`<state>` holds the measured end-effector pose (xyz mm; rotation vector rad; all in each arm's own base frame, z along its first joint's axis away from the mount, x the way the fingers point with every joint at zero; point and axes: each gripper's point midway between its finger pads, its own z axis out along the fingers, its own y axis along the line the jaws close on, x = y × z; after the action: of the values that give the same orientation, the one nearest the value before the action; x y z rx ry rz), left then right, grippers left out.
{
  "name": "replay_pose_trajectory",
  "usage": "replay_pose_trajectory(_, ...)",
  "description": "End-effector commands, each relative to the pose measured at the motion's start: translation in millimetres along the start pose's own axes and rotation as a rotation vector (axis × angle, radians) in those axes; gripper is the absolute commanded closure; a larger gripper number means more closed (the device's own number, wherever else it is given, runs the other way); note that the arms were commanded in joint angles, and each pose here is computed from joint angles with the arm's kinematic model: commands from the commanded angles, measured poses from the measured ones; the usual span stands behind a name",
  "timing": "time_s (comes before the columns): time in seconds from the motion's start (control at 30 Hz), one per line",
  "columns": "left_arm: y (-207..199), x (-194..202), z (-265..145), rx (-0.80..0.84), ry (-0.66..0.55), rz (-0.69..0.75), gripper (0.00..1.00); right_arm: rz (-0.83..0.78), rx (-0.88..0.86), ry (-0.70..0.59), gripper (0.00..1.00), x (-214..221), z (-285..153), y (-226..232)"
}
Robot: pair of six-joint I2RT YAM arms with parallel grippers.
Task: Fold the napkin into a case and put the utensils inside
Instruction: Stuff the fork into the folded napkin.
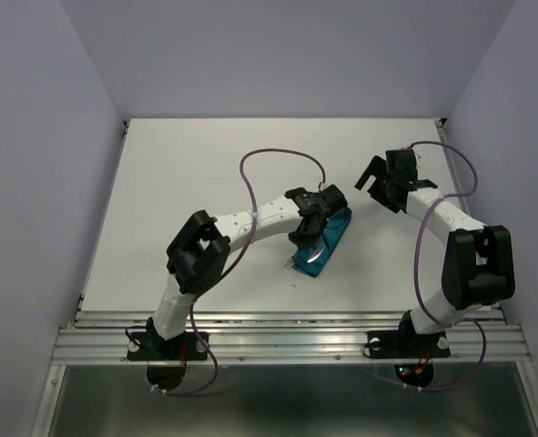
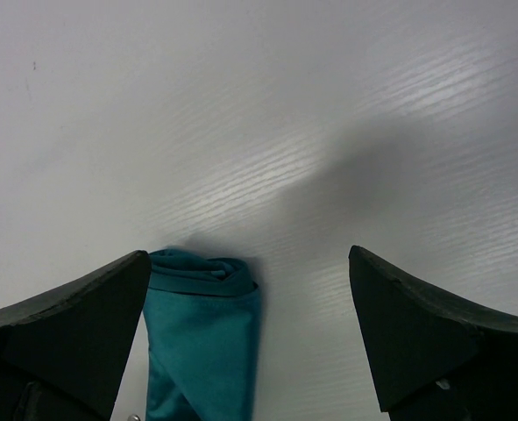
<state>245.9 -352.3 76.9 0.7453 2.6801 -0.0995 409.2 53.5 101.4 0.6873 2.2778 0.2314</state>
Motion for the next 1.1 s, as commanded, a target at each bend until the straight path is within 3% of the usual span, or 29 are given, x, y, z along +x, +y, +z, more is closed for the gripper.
replay_pose_trajectory(0.0,0.4,-4.0,-12.8,-0.006,0.002,0.016,1.0,0.018,-0.007,-0.043,0.0,-19.6,-1.5,6.4)
replay_pose_trajectory(0.5,-14.4,0.7,15.8,0.019,0.047,0.055,1.0,0.021,-0.017,-0.036,0.0,-17.6,-1.7,7.6)
replay_pose_trajectory(1.07,-22.6,-29.3,38.0,-0.001,0.03,0.068,1.0,0.027,-0.071,0.007,0.0,-2.4,3.7,12.6)
